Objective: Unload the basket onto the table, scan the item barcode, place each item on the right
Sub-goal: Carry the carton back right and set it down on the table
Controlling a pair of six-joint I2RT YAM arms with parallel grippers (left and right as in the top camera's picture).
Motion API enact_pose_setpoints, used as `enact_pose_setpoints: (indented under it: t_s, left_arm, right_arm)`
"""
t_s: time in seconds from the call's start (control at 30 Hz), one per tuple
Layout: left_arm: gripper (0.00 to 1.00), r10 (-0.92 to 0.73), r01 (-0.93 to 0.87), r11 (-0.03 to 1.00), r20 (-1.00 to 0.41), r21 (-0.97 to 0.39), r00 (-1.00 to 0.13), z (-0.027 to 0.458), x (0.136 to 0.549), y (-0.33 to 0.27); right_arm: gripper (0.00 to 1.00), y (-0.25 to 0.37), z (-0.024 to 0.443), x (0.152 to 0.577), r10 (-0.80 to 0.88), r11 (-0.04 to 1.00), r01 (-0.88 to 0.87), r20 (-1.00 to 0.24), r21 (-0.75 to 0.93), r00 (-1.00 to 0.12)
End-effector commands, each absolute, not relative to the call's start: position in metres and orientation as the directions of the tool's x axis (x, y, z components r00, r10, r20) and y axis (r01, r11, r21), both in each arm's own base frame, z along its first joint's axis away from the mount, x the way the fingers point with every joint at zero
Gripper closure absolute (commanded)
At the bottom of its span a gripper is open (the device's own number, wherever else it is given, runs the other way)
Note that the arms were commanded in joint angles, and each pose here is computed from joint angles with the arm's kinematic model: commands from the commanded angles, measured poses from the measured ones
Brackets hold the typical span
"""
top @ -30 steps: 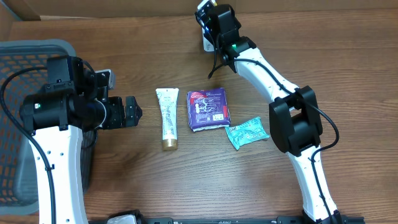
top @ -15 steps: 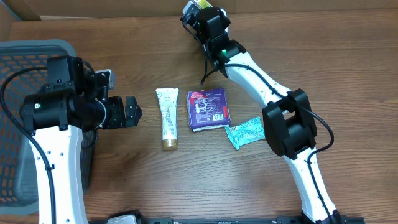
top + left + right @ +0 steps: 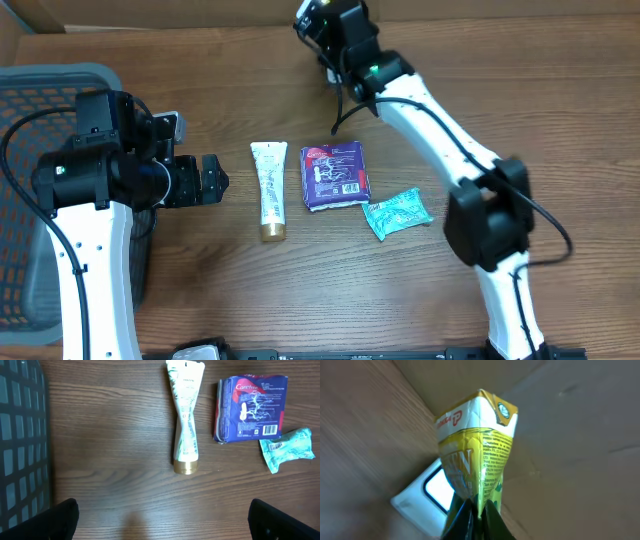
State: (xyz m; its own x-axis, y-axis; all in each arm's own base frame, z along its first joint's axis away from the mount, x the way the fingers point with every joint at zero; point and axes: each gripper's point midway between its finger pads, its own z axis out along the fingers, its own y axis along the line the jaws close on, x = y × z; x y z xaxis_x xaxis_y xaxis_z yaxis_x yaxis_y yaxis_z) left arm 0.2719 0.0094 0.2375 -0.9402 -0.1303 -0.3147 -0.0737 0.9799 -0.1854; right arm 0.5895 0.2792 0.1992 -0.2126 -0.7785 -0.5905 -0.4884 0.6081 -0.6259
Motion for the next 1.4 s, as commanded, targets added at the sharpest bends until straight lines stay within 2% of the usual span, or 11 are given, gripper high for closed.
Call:
enact_pose_setpoints:
  t_s: [0.0,0.2,0.33,0.47,0.6,0.73,1.0,1.13,1.17,1.27,1.37]
  left_arm:
    - [0.00,-0.138,-0.083,0.979,-0.307,-0.185,-0.942,0.236,0.273,0.009]
    - [0.01,-0.138,-0.083,0.979,-0.307,-0.185,-0.942,0.236,0.273,0.009]
    - [0.00,-0.138,-0.083,0.979,-0.307,-0.185,-0.942,0.236,0.273,0.009]
    - [0.00,-0.138,-0.083,0.979,-0.307,-0.185,-0.942,0.236,0.273,0.009]
    - [0.00,-0.138,-0.083,0.979,-0.307,-0.185,-0.942,0.236,0.273,0.009]
    - [0.00,-0.138,-0.083,0.979,-0.307,-0.185,-0.942,0.236,0.273,0.009]
    - [0.01,-0.138,-0.083,0.979,-0.307,-0.185,-0.942,0.236,0.273,0.009]
    - [0.01,-0.138,-0.083,0.979,-0.307,-0.185,-0.942,0.236,0.273,0.009]
    - [0.00,-0.137,-0.082,0.979,-0.307,-0.185,-0.942,0.236,0.273,0.009]
    - [0.00,-0.138,-0.083,0.979,-0.307,-0.185,-0.942,0.236,0.273,0.009]
    - [0.01,-0.138,-0.083,0.979,-0.307,-0.185,-0.942,0.236,0.273,0.009]
  right_arm:
    - [0.96,0.280,0.361,0.532,-0.502,0.781,-0.486,-0.857,-0.393,-0.114]
    - [0.94,0.225,0.422,0.426,0.015,0.895,-0.381,-0.868,0.233,-0.496]
    - [0.96,0.154,0.410,0.393,0.198,0.924,-0.126,-0.736,0.360,-0.647]
    - [0.96,0.046,0.353,0.370,0.509,0.854,0.355,-0.472,0.380,-0.719]
    - [0.96,-0.020,0.294,0.363,0.697,0.717,0.628,-0.302,0.302,-0.650]
    - [0.96,-0.077,0.208,0.363,0.916,0.382,0.905,-0.207,0.188,-0.344]
    - [0.96,-0.116,0.101,0.369,0.975,0.035,0.970,-0.220,0.241,0.019]
    - [0.96,-0.132,0.091,0.369,0.949,0.014,0.967,-0.308,0.253,0.067]
    - [0.90,-0.134,0.092,0.369,0.946,0.026,0.968,-0.319,0.249,0.057]
    - [0.44,-0.126,0.096,0.376,0.938,0.210,0.952,-0.320,0.224,-0.131]
    - [0.32,-0.100,0.113,0.390,0.876,0.466,0.845,-0.269,0.261,-0.400]
